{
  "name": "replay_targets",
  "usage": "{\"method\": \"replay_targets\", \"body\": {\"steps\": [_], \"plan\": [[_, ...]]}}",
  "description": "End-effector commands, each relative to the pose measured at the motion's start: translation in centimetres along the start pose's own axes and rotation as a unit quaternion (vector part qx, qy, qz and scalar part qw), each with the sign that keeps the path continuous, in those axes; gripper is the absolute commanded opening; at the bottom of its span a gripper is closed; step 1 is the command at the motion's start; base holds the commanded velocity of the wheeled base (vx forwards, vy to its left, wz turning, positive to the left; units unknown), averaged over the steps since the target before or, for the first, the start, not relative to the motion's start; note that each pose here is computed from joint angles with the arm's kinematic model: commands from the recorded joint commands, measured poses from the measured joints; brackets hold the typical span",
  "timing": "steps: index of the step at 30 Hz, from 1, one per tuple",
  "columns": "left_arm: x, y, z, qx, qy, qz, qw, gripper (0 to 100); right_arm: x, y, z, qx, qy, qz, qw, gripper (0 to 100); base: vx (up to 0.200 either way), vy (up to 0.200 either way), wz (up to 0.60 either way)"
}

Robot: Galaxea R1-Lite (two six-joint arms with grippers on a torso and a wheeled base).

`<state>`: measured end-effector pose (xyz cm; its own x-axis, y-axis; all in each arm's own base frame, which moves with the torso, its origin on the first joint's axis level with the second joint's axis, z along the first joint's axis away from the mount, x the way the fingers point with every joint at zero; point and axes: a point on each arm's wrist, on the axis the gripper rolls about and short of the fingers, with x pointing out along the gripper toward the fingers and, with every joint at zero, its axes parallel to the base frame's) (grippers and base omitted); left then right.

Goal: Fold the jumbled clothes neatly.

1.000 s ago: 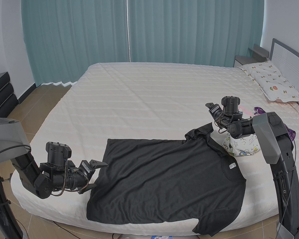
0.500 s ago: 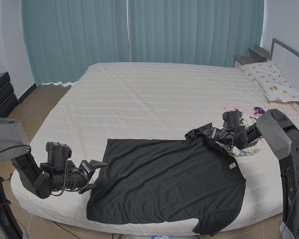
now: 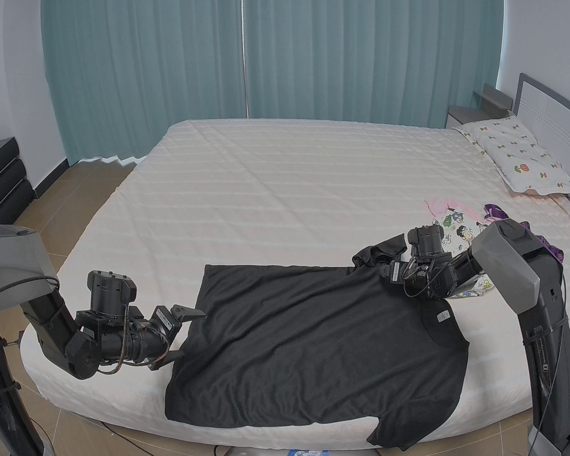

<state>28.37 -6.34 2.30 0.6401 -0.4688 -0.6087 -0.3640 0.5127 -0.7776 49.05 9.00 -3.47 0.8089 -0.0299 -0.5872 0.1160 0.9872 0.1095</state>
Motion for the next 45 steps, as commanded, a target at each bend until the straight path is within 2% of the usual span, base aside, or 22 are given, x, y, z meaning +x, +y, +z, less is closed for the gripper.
{"method": "replay_targets", "body": {"steps": [1, 4, 8, 16, 21, 25, 28, 29, 30, 34, 35, 38, 43, 45], "plan": [[0.0, 0.0, 0.0, 0.0, 0.001, 0.0, 1.0, 100, 2.0, -1.0, -0.3, 0.001, -0.012, -0.037, 0.9992, 100, 0.0, 0.0, 0.0], [0.0, 0.0, 0.0, -0.001, 0.0, 0.0, 1.0, 100, 3.2, -2.5, 0.7, 0.012, -0.037, -0.071, 0.9967, 100, 0.0, 0.0, 0.0], [0.0, 0.0, 0.0, 0.0, 0.001, 0.0, 1.0, 100, 3.4, -4.3, 2.2, 0.032, -0.057, -0.084, 0.9943, 100, 0.0, 0.0, 0.0], [0.0, 0.0, 0.0, 0.001, 0.001, 0.0, 1.0, 100, 4.1, -7.5, 3.3, 0.06, -0.078, -0.105, 0.9896, 100, 0.0, 0.0, 0.0], [0.0, 0.0, 0.0, 0.001, 0.001, 0.0, 1.0, 100, 3.6, -7.5, 5.9, 0.12, -0.121, -0.092, 0.981, 100, 0.0, 0.0, 0.0], [0.0, 0.0, 0.0, 0.001, 0.001, 0.0, 1.0, 100, 3.1, -7.6, 7.2, 0.143, -0.142, -0.082, 0.976, 100, 0.0, 0.0, 0.0], [0.0, 0.0, 0.0, 0.001, 0.001, 0.0, 1.0, 100, 2.0, -6.6, 8.3, 0.177, -0.15, -0.06, 0.9709, 100, 0.0, 0.0, 0.0], [0.0, 0.0, 0.0, 0.001, 0.001, 0.0, 1.0, 100, 2.0, -6.6, 8.3, 0.177, -0.15, -0.06, 0.9709, 100, 0.0, 0.0, 0.0], [0.1, 0.0, 0.0, 0.001, 0.0, 0.0, 1.0, 100, 1.1, -5.5, 8.8, 0.188, -0.142, -0.032, 0.9714, 100, 0.0, 0.0, 0.0], [0.0, 0.0, 0.0, 0.001, 0.001, 0.0, 1.0, 100, 0.1, -4.0, 8.2, 0.177, -0.116, -0.001, 0.9775, 100, 0.0, 0.0, 0.0], [0.1, 0.0, 0.0, 0.001, 0.001, 0.0, 1.0, 100, -0.3, -3.0, 7.5, 0.166, -0.094, 0.024, 0.9814, 100, 0.0, 0.0, 0.0], [0.0, 0.0, 0.0, 0.0, 0.0, 0.0, 1.0, 100, -0.5, -2.1, 6.3, 0.152, -0.069, 0.041, 0.9851, 100, 0.0, 0.0, 0.0], [0.0, 0.0, 0.0, 0.001, 0.001, 0.0, 1.0, 100, 0.7, -1.9, 3.9, 0.102, -0.042, 0.035, 0.9933, 100, 0.0, 0.0, 0.0], [0.1, 0.0, 0.0, 0.001, 0.0, 0.0, 1.0, 100, 1.0, -2.0, 3.6, 0.094, -0.046, 0.035, 0.9939, 100, 0.0, 0.0, 0.0]]}}
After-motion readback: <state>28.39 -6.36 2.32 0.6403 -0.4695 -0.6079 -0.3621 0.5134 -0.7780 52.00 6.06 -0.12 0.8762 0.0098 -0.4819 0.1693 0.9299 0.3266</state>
